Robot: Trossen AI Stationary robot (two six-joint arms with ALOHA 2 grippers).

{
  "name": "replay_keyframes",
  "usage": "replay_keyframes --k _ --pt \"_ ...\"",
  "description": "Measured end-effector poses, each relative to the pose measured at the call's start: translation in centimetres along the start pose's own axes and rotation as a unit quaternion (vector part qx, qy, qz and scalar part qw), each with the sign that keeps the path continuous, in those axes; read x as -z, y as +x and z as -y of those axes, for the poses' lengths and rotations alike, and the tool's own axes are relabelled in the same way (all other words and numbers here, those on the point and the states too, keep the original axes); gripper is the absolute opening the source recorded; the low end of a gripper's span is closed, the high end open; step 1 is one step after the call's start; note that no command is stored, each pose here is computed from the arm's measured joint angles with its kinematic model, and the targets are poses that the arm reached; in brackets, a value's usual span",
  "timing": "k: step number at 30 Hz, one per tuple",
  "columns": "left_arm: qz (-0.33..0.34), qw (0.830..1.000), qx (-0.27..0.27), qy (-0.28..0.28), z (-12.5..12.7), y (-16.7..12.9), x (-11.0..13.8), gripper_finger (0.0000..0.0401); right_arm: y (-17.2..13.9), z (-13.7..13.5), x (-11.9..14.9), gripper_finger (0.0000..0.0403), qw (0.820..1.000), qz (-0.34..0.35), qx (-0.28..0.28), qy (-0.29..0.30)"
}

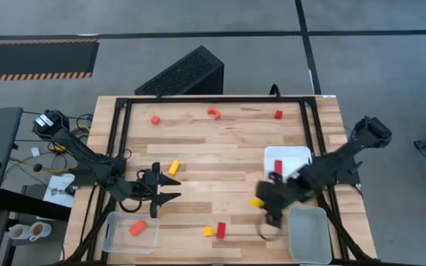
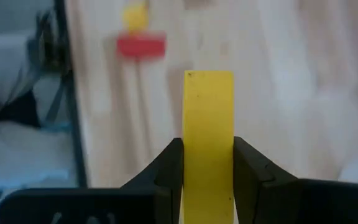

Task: Sort & place blocks by color
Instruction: Put the top right yellow block into the gray bin

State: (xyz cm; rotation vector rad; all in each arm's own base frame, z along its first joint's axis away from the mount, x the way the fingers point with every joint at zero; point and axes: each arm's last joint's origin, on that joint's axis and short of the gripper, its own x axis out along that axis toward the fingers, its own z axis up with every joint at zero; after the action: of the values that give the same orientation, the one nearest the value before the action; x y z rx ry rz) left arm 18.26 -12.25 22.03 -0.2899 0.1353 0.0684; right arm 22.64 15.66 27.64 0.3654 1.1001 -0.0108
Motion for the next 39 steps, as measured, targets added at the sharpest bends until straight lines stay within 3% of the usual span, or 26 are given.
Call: replay_keyframes --k 8,15,20,33,39 --pt "0.003 1.0 -0.001 0.004 0.0 0.0 -0.1 0.0168 -1.8 -2.1 7.1 0.0101 0.988 -0.095 0.061 0.107" --pt "-0.002 1.0 0.011 0.004 0.1 0.0 0.0 0.0168 -2.7 -3.7 11.9 0.0101 0.975 -0.116 0.067 0.174" --pt "-0.003 1.0 0.014 0.003 0.1 0.0 0.0 0.0168 -1.8 -4.5 14.4 0.0101 0.972 -0.106 0.103 0.184" --pt "0.014 1.0 0.019 0.001 0.3 0.0 -0.4 0.0168 4.9 -6.2 16.4 0.0102 0.966 -0.133 0.17 0.141" --pt "0.014 1.0 0.019 0.001 0.2 0.0 -0.4 0.0168 5.8 -5.5 17.0 0.0119 0.951 -0.158 0.228 0.136"
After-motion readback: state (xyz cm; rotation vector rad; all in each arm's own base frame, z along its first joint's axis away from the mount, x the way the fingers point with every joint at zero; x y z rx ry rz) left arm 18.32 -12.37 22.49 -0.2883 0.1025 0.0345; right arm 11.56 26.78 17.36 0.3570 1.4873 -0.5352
